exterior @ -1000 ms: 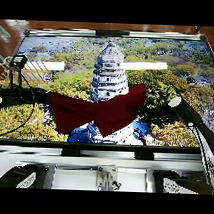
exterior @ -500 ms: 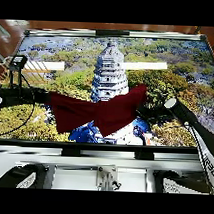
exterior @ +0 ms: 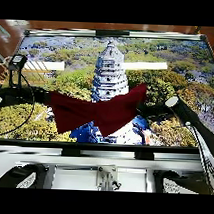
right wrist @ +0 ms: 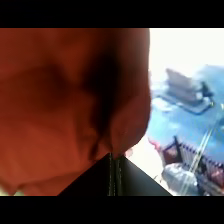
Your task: Fold the shirts.
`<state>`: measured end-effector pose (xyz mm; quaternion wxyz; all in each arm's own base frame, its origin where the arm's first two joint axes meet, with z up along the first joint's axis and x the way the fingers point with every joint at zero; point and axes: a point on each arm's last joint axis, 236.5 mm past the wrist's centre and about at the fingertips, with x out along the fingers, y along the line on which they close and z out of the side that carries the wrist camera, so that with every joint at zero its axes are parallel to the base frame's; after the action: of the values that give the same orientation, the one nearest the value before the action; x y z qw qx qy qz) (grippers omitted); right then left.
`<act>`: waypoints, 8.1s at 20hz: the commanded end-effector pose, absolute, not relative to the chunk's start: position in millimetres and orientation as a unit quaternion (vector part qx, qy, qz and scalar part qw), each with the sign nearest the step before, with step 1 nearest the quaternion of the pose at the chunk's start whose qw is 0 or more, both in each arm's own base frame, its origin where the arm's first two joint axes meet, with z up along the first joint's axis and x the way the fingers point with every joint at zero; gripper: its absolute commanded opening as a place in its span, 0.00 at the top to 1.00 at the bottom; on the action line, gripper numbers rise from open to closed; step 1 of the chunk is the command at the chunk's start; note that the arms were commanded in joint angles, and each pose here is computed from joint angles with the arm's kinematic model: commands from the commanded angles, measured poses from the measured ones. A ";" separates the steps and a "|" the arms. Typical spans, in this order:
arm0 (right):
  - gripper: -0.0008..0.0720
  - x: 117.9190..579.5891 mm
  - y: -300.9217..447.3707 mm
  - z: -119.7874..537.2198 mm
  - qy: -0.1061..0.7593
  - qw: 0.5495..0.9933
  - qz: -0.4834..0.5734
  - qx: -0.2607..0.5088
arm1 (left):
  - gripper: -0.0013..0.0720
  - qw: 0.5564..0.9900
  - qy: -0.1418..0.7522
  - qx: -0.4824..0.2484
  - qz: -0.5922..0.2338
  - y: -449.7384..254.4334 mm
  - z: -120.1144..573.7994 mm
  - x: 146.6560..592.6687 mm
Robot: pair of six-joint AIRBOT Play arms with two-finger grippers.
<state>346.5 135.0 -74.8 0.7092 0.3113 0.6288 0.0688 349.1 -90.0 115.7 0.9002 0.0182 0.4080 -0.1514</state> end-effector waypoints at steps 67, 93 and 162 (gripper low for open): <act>0.24 312.7 -14.6 -6.0 0.702 0.688 0.059 0.171 | 0.06 0.698 0.659 -0.276 -0.050 -3.4 -36.4 216.9; 0.24 332.6 18.1 -53.6 0.692 0.663 0.071 0.277 | 0.88 0.702 0.652 -0.270 -0.095 -42.5 -90.2 276.7; 0.92 571.4 37.6 -13.3 0.377 0.909 0.015 0.176 | 0.93 0.883 0.431 -0.163 -0.084 -41.0 -5.8 559.5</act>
<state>578.7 34.1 20.9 0.9276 0.1657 0.3343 0.0175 551.9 -25.5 15.5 0.8877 -0.1620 0.4241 -0.0772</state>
